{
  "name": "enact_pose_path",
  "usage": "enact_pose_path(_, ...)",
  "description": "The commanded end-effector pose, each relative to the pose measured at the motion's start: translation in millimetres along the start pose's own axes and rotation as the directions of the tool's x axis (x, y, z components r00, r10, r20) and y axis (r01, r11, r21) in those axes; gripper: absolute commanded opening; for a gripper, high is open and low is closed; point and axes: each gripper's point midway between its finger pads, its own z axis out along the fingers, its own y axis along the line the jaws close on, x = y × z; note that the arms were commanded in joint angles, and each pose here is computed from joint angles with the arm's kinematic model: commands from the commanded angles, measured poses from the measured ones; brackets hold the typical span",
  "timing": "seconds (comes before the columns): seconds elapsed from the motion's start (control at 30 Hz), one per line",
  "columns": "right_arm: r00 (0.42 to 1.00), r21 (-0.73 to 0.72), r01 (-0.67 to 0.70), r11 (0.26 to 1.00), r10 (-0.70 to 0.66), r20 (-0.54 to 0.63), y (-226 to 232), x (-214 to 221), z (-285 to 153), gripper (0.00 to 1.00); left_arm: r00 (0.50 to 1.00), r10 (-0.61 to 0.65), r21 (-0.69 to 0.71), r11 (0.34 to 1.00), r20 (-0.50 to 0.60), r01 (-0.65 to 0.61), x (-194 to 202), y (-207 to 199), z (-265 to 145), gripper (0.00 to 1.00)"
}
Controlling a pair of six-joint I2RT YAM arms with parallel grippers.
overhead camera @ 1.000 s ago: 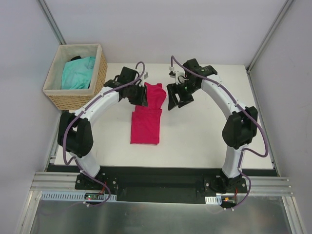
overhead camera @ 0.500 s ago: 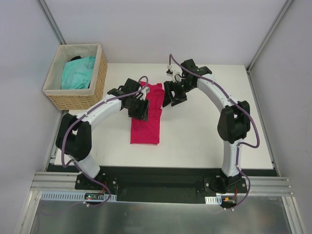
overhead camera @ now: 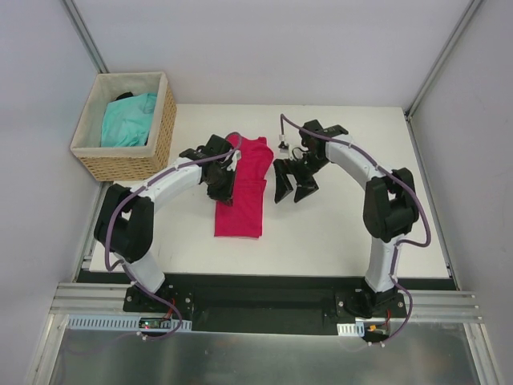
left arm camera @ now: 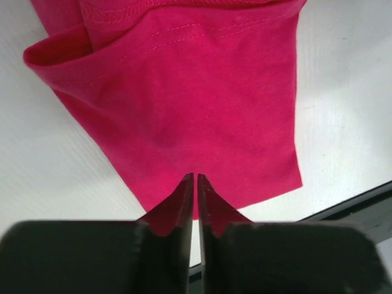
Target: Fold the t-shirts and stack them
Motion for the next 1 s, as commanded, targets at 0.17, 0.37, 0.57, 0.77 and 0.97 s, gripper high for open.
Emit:
enact_pose_path(0.17,0.965,0.177,0.067,0.982,-0.109,0.24,5,-28,-47,0.96,0.997,0.078,-0.018,0.997,0.026,-0.078,-21,0,24,0.0)
enact_pose_path(0.37,0.949,0.222,0.067,0.973,-0.131,0.286,5,-23,-58,0.96,0.99,0.117,-0.012,0.993,0.084,-0.116,-49,-8,18,0.0)
enact_pose_path(0.57,0.951,0.207,0.068,0.976,-0.126,0.281,9,-21,-58,0.96,0.99,0.125,0.0,0.992,0.06,-0.125,-52,-9,32,0.0)
enact_pose_path(0.77,0.94,0.245,0.097,0.965,-0.17,0.294,12,-27,-69,0.96,0.993,0.113,0.005,0.994,0.013,-0.113,-40,-1,61,0.0)
enact_pose_path(0.97,0.933,0.271,0.121,0.955,-0.203,0.297,12,-23,-77,0.96,0.996,0.094,0.016,0.995,0.005,-0.094,-33,2,77,0.0)
